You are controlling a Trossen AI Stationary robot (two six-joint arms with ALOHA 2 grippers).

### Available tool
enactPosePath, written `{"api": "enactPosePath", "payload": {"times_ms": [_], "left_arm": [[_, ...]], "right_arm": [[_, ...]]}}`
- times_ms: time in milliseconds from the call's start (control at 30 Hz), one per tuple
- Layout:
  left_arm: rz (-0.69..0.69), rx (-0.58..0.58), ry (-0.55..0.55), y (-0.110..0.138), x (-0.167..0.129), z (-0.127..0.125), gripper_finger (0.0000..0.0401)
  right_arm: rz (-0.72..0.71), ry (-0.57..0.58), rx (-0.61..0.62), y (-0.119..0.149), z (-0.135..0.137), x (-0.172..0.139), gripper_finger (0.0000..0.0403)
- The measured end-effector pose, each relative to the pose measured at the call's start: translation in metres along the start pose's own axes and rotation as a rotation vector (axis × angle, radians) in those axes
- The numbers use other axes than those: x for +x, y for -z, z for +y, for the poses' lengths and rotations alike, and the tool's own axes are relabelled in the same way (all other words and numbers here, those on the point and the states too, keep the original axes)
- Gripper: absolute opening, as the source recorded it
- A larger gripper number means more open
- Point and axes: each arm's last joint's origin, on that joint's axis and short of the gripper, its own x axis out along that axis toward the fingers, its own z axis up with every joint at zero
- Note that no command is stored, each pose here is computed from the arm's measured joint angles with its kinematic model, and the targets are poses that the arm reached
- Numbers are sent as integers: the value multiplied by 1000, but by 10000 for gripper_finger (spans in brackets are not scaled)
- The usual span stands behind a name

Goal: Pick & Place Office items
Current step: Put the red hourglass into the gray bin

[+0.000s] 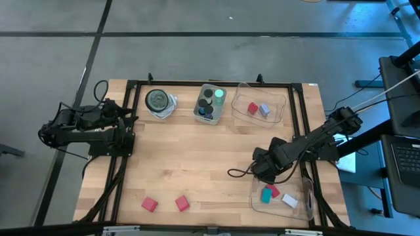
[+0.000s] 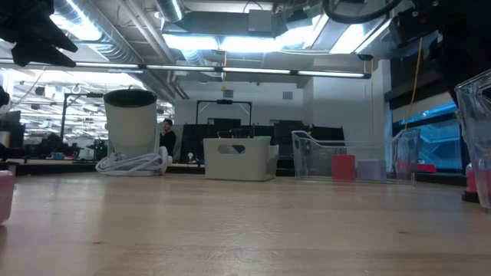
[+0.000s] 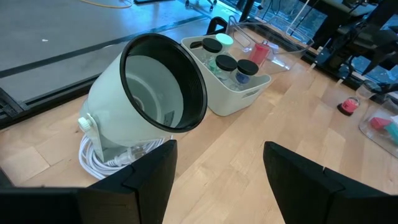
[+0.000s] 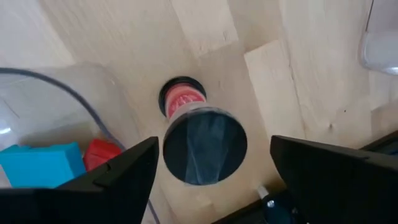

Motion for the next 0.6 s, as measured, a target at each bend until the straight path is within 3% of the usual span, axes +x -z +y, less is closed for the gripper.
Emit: {"api": "enactPosePath", "payload": {"times_ms": [600], "left_arm": [[0, 0, 0, 0, 0, 0, 237]], "right_arm": [[8, 13, 12, 4, 0, 21, 312]]}}
